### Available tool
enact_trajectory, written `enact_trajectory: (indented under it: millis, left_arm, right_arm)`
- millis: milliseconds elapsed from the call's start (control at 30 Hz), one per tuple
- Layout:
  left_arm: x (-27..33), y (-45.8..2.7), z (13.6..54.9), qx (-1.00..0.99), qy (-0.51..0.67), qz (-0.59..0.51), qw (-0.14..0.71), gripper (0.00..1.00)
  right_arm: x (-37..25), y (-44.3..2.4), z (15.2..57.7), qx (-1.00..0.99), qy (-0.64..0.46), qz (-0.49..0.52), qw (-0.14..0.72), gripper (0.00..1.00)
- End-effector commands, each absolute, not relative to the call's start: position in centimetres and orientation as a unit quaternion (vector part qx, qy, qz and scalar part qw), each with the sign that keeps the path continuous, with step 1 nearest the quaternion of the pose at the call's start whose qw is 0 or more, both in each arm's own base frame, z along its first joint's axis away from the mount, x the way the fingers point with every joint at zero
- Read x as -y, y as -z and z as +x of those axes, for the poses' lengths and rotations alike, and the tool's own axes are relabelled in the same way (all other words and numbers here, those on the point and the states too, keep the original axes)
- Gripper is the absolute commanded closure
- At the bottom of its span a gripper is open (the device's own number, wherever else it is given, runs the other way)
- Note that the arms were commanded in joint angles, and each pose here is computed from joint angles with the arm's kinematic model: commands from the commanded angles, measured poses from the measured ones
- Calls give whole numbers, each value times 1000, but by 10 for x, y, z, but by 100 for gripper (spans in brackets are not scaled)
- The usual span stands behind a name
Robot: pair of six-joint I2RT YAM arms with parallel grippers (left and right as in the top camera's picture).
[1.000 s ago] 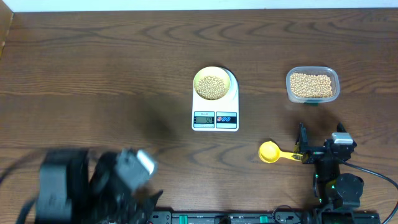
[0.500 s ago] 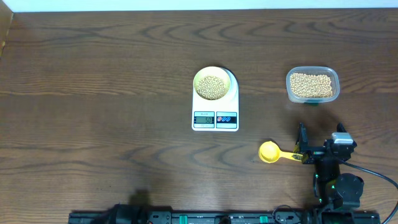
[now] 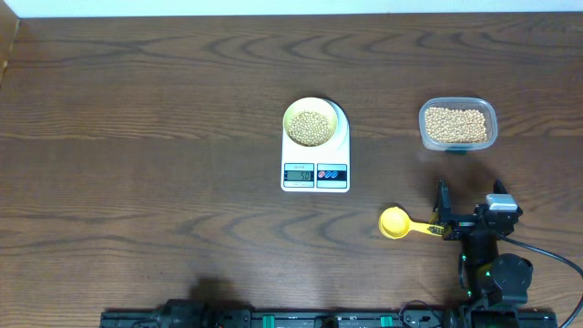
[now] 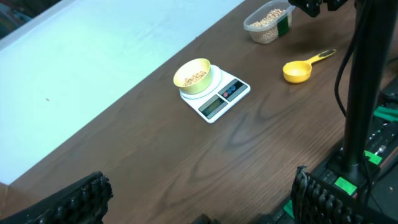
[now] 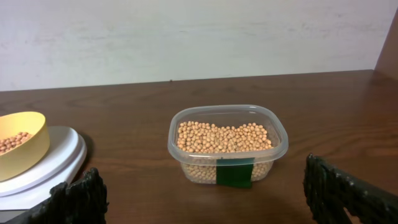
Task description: Scoop item into bowl and weigh 50g on scale
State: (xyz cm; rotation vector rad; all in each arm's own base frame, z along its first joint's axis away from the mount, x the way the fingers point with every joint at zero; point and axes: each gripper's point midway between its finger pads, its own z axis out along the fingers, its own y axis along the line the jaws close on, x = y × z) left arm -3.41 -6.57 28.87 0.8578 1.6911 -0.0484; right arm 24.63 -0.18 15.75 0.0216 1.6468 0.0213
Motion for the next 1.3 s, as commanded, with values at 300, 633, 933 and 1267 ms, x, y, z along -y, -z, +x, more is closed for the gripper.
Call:
enact_trajectory:
  millis: [300,633,933,1267]
  left_arm:
    - [62,-271,-41,-752,31,352,556,5]
    - [65,-281,-13,-737,25,352,576,5]
    - [58,-297,51,-744,45,257,616,5]
    - [29,-269,127,-784,75,57,613,5]
  right_arm:
    - [3,-157,246,-733,-10,12,680,1]
    - [3,-157,246,-733,-10,12,680,1]
    - [3,-157,246,-733,-10,12,680,1]
    - [3,-157,246,-733,-10,12,680,1]
